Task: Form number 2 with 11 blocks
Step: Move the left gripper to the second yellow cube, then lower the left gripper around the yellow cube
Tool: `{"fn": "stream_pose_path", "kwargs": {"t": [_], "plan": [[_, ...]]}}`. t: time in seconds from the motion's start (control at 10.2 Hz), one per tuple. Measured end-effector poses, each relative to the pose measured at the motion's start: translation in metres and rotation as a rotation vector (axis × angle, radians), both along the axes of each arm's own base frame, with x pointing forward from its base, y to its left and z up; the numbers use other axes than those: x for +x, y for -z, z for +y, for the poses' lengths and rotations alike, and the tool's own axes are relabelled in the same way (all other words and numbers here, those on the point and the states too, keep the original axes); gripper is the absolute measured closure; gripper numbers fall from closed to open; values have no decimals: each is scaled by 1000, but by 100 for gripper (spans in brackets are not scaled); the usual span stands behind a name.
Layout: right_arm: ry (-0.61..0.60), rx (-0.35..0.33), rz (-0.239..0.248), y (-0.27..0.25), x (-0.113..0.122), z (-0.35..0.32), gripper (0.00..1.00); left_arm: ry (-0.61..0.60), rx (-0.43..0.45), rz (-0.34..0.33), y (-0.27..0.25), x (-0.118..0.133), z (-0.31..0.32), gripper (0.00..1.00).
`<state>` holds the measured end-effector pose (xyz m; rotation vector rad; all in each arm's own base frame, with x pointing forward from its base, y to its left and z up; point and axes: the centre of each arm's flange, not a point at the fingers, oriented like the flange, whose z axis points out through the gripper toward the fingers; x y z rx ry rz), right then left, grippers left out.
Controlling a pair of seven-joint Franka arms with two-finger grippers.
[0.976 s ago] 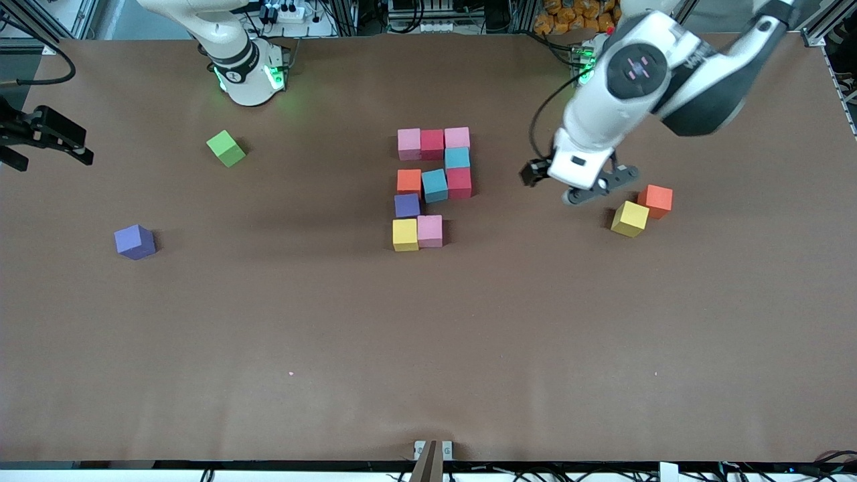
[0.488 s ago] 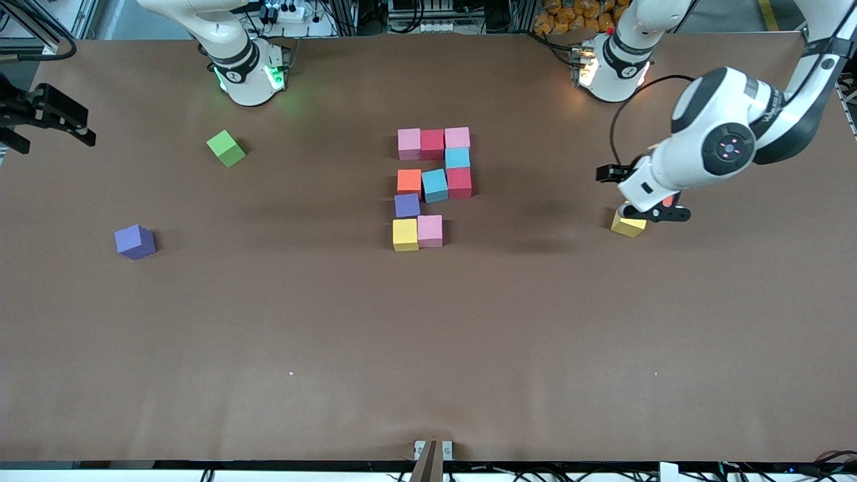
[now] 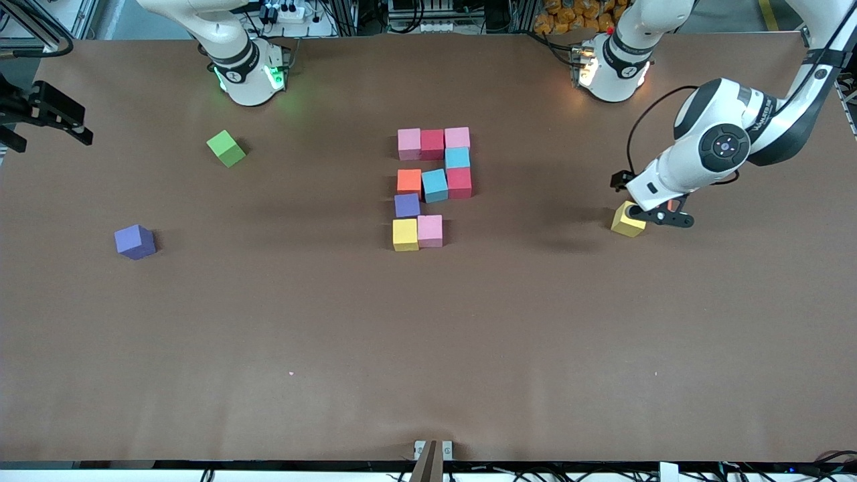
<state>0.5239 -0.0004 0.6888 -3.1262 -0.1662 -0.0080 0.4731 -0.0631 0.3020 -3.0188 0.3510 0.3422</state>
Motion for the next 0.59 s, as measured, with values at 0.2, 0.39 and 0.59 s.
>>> {"fn": "stream_pose_path", "kwargs": {"t": [0.2, 0.39, 0.59], "plan": [[5, 0, -3, 0, 0, -3, 0, 7, -11, -35, 13, 6, 16, 0], [22, 0, -3, 0, 0, -11, 0, 27, -37, -34, 44, 2, 24, 0], [32, 0, -4, -1, 0, -17, 0, 51, -59, -26, 54, -2, 18, 0]]}}
